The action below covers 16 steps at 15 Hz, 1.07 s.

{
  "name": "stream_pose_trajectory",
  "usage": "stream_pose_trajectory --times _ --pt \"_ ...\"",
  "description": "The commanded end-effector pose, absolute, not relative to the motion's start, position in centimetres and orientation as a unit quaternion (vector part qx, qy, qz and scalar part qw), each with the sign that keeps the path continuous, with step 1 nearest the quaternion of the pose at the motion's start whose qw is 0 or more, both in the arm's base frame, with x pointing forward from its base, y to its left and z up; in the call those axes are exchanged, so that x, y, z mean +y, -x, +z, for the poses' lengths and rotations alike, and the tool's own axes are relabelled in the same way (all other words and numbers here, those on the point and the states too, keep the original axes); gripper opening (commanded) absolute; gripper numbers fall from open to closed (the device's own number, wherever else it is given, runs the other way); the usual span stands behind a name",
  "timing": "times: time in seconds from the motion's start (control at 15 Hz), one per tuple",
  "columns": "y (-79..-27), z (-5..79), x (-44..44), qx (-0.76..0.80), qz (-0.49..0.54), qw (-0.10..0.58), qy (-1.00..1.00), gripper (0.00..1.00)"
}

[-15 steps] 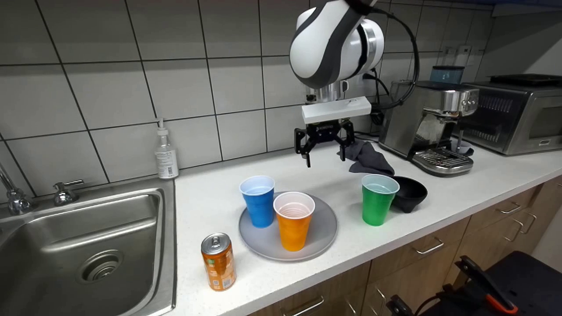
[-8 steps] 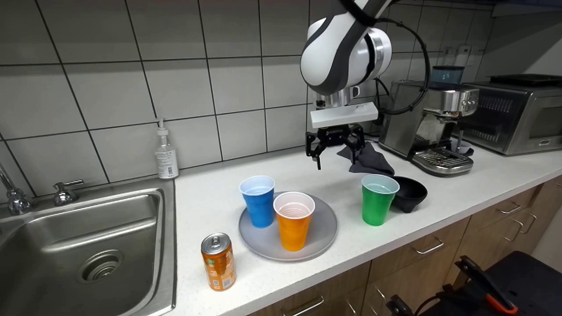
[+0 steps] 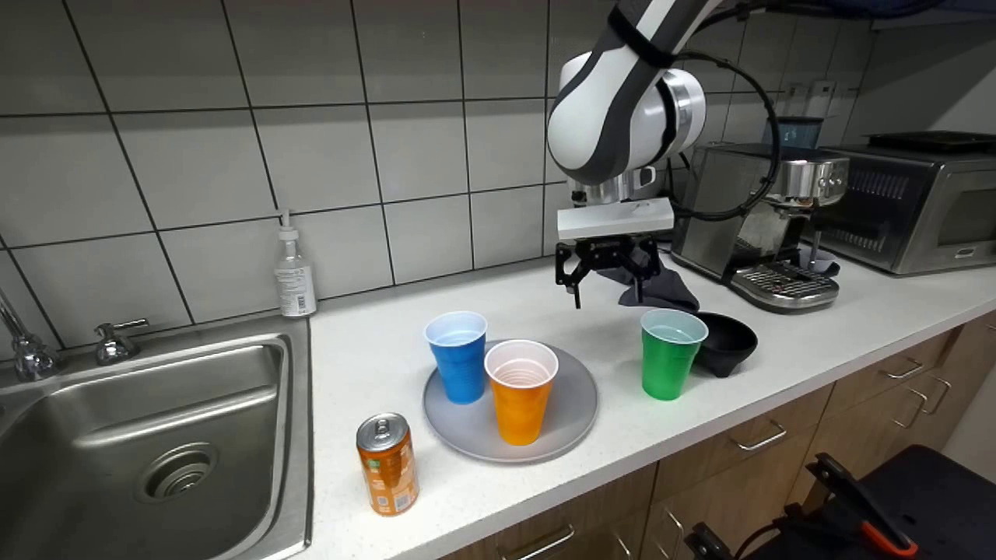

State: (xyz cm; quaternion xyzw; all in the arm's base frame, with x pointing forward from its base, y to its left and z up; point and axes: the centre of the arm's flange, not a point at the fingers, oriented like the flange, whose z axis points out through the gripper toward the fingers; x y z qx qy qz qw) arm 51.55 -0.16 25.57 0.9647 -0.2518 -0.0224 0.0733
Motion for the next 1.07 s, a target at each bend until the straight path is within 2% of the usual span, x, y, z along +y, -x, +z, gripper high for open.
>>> stream_pose_trajectory --times 0.0,1.0 --pt "-50.5 25.1 -0.6 -0.287 -0.01 0.078 -0.955 1.0" --pt "-48.4 22.2 -1.6 -0.379 -0.028 0.085 -0.921 1.0"
